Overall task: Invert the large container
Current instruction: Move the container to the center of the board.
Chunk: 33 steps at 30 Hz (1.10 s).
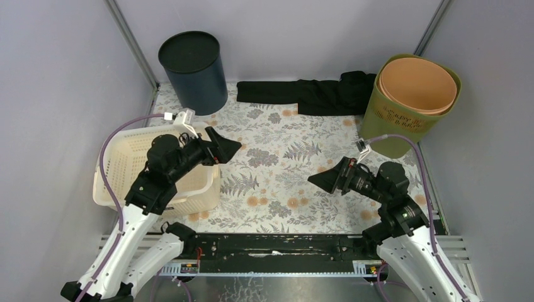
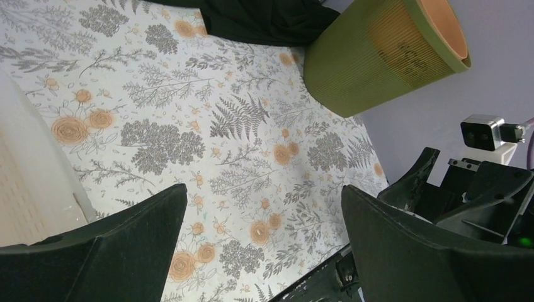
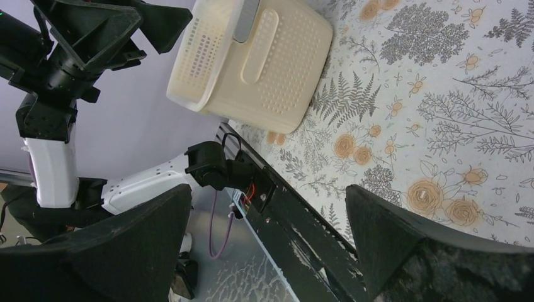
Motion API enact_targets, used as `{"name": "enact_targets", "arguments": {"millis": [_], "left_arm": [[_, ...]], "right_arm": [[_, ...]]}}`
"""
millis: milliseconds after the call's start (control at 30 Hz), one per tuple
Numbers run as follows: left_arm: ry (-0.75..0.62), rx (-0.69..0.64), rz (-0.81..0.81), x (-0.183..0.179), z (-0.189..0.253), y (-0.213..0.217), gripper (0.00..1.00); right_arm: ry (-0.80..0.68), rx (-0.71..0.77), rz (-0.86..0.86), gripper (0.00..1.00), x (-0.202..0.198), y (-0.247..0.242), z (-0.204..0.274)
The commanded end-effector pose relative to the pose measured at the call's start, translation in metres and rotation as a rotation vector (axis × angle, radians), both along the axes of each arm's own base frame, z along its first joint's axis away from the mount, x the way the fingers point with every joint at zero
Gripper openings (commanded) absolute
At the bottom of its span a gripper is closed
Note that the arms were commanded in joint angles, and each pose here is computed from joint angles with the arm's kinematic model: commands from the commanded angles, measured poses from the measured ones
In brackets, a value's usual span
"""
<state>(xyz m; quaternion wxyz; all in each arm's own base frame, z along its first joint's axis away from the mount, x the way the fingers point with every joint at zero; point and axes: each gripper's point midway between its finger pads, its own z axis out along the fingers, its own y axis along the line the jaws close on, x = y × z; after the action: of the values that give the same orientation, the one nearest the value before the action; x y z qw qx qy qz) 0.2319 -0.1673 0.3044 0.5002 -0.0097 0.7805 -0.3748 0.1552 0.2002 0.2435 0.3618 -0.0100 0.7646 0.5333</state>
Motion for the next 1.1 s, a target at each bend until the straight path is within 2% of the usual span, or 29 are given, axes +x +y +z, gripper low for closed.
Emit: {"name": "enact_targets", "arguments": {"millis": [0, 467, 1067], "left_arm": [[0.011, 0.004, 0.001, -0.008, 0.003, 0.004, 1.0], [0.077, -0.063, -0.051, -0.022, -0.029, -0.005, 1.0], [0.055, 0.038, 0.028, -0.008, -0.024, 0.01, 1.0]], "right_arm": [[-0.01, 0.011, -0.006, 0.99, -0.006, -0.003, 0.009], [0.019, 0.013, 0.034, 0.99, -0.01, 0.001, -0.004], [0.038, 0.012, 0.048, 0.99, -0.001, 0.007, -0.014]]}}
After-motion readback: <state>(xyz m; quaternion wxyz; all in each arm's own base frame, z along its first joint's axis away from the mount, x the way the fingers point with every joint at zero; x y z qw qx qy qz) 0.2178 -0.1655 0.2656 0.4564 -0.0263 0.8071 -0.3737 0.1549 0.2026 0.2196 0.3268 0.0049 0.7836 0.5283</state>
